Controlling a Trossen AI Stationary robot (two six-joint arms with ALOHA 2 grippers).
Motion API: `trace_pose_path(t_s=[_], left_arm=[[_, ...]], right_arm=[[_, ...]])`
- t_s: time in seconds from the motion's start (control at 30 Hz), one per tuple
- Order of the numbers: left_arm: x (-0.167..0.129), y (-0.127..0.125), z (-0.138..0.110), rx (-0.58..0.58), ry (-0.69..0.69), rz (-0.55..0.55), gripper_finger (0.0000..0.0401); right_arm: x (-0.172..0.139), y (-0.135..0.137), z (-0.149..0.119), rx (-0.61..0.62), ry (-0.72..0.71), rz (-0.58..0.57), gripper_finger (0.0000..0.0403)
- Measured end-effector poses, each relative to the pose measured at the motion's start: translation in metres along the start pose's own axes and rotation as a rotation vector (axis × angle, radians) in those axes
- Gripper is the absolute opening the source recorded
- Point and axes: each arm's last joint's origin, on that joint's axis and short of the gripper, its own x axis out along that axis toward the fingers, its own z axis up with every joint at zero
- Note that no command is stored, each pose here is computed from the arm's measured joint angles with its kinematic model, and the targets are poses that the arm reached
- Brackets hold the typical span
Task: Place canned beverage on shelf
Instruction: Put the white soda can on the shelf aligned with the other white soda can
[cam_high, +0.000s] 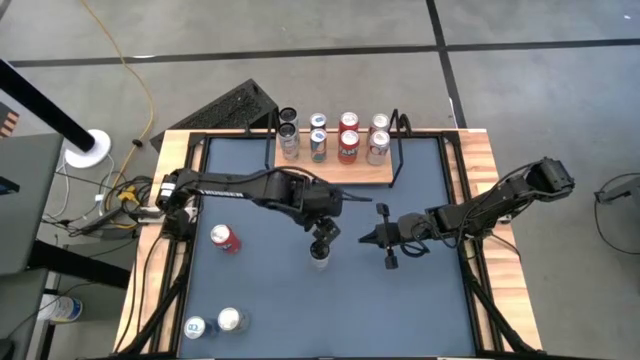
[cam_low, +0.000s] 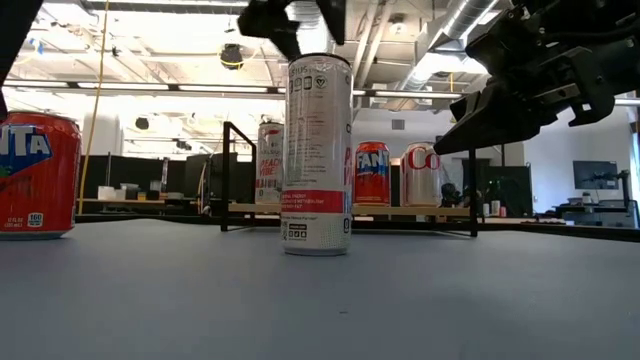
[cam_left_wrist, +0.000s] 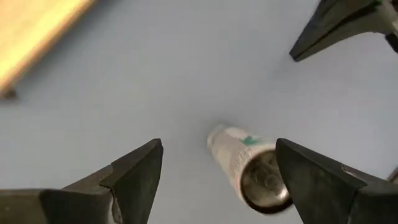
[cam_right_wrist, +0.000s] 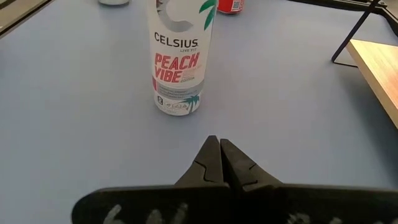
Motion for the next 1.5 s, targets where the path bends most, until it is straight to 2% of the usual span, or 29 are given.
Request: trace_pose_path(t_s=[0.1,0.17,0.47,0.7,0.87,1.13,1.5], left_arm=[[0.001,-0.001,-0.005,-0.154,0.055,-0.018,0.0297],[0.001,-0.004,-0.006,-0.217,0.075,-0.045,0.0297],[-0.002,-0.018,-0.019,-0.283,0.082,-0.082,0.0297],[-0.005,-0.031,-0.036,-0.323,0.09,-0.081,0.0297],[0.011,-0.037,-0.042,-0.327,0.108,-0.044,0.0297],[0.041,-0.039,-0.037,-0.302,0.181,-0.029,0.0297],[0.048,-0.036,-0.029,-0.299,0.172,-0.04,0.0297]], right_arm=[[0.0,0.0,0.0,0.001,0.005,0.0,0.0],[0.0,0.0,-0.001,0.001,0.006,0.0,0.0],[0.0,0.0,-0.001,0.021,0.015,0.0,0.0],[0.0,0.0,-0.002,0.022,0.016,0.0,0.0],[0.0,0.0,-0.002,0.022,0.018,0.0,0.0],[0.0,0.0,-0.003,0.021,0.026,0.002,0.0],[0.0,0.0,-0.003,0.021,0.03,0.001,0.0]])
